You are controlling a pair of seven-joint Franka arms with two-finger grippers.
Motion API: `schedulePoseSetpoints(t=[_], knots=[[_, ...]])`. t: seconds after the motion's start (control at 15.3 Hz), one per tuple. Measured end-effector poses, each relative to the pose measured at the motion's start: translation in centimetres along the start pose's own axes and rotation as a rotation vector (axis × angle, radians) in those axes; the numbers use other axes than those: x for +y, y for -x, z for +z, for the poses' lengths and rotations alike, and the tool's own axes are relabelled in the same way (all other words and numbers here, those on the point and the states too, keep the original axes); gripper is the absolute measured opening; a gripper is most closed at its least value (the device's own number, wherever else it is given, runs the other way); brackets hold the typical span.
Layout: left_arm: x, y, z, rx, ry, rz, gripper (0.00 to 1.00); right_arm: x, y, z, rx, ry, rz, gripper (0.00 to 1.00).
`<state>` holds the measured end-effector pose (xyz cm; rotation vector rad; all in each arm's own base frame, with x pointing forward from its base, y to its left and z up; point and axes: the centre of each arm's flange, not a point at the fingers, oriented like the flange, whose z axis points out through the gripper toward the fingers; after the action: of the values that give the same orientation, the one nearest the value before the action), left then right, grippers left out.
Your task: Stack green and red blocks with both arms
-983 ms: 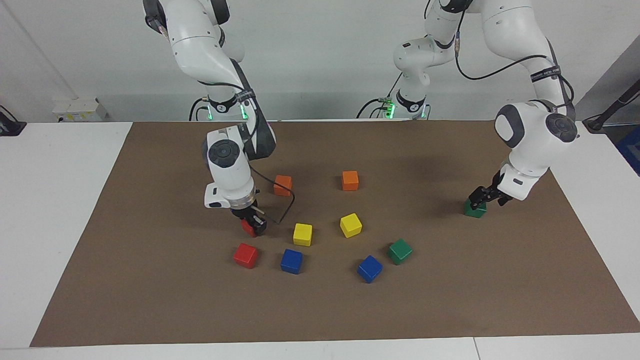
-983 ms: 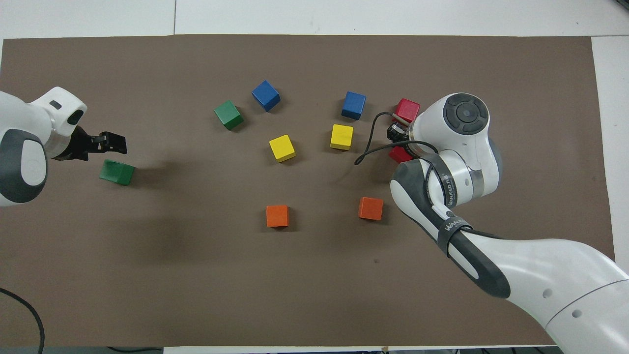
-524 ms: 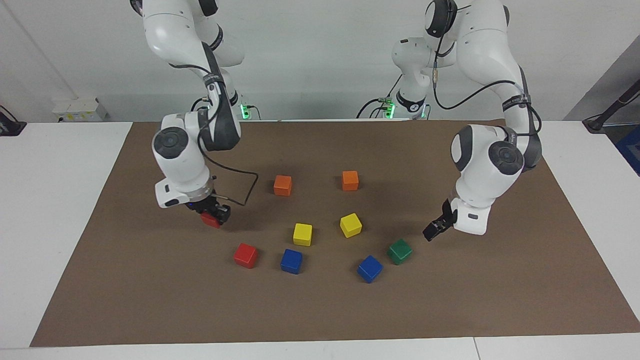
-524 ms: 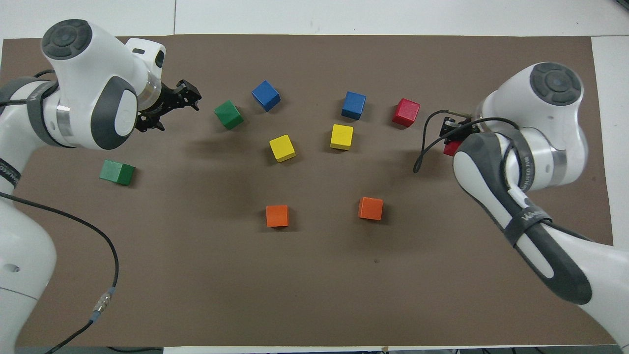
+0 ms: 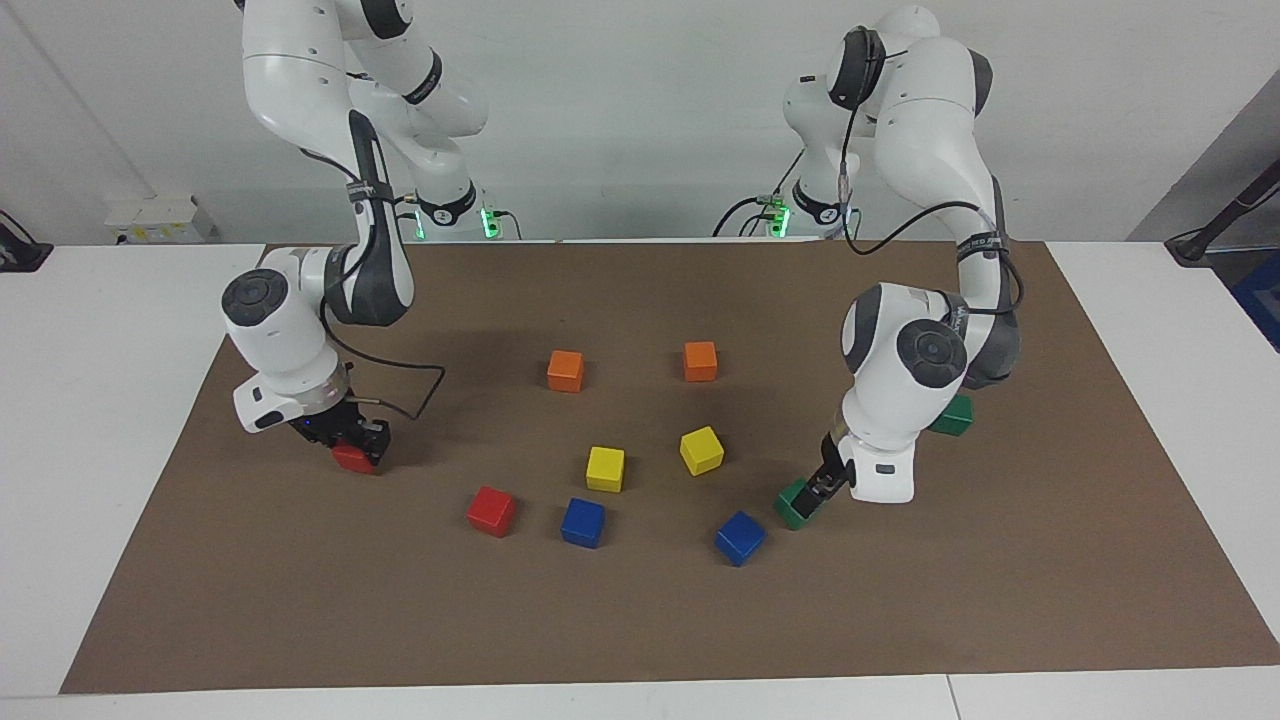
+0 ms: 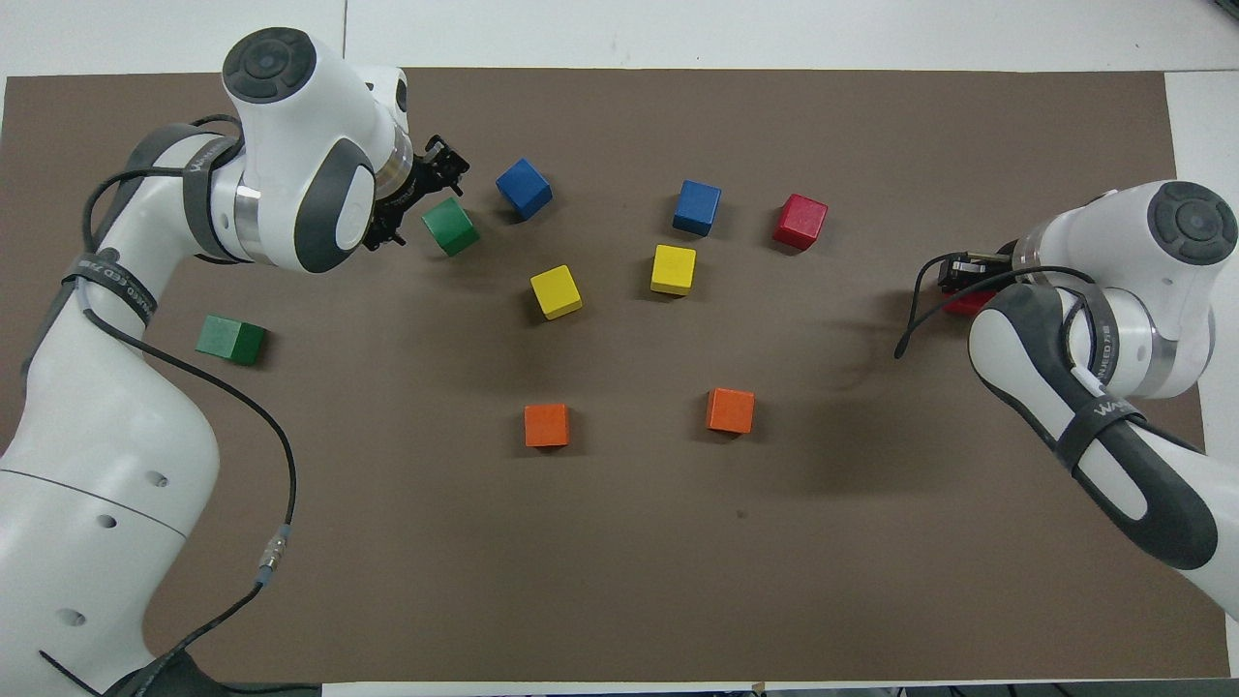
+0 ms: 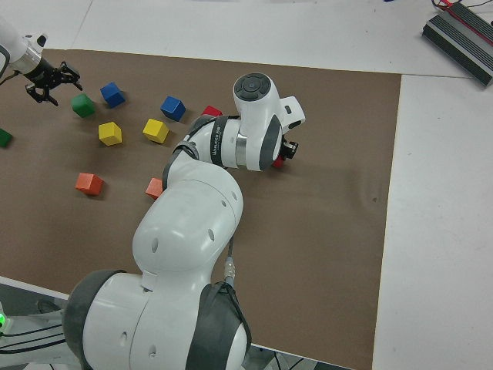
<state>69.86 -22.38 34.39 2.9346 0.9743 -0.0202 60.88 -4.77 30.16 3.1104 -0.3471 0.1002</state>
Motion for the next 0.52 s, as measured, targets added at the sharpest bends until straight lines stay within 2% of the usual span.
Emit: schedulePoseSetpoints(t=[0.26, 0.33, 0.46, 0.52], knots=[[1.3, 0.6, 0.9, 0.041, 0.007, 0.007, 1.00, 0.1, 0.0, 0.2, 0.003, -0.001, -0.011, 0.56], [1.6, 0.8, 1.2, 0.047, 0.004, 0.016, 1.00, 0.2, 0.0, 0.2, 0.004, -0.001, -0.009, 0.59], [2.0, 1.3, 2.0, 0.071, -0.009, 0.040, 1.00, 0.1, -0.1, -0.1, 0.009, -0.002, -0.010, 0.78], [2.2, 1.4, 2.7, 0.078, -0.013, 0.048, 1.00, 0.0, -0.1, -0.2, 0.011, -0.003, -0.013, 0.91]])
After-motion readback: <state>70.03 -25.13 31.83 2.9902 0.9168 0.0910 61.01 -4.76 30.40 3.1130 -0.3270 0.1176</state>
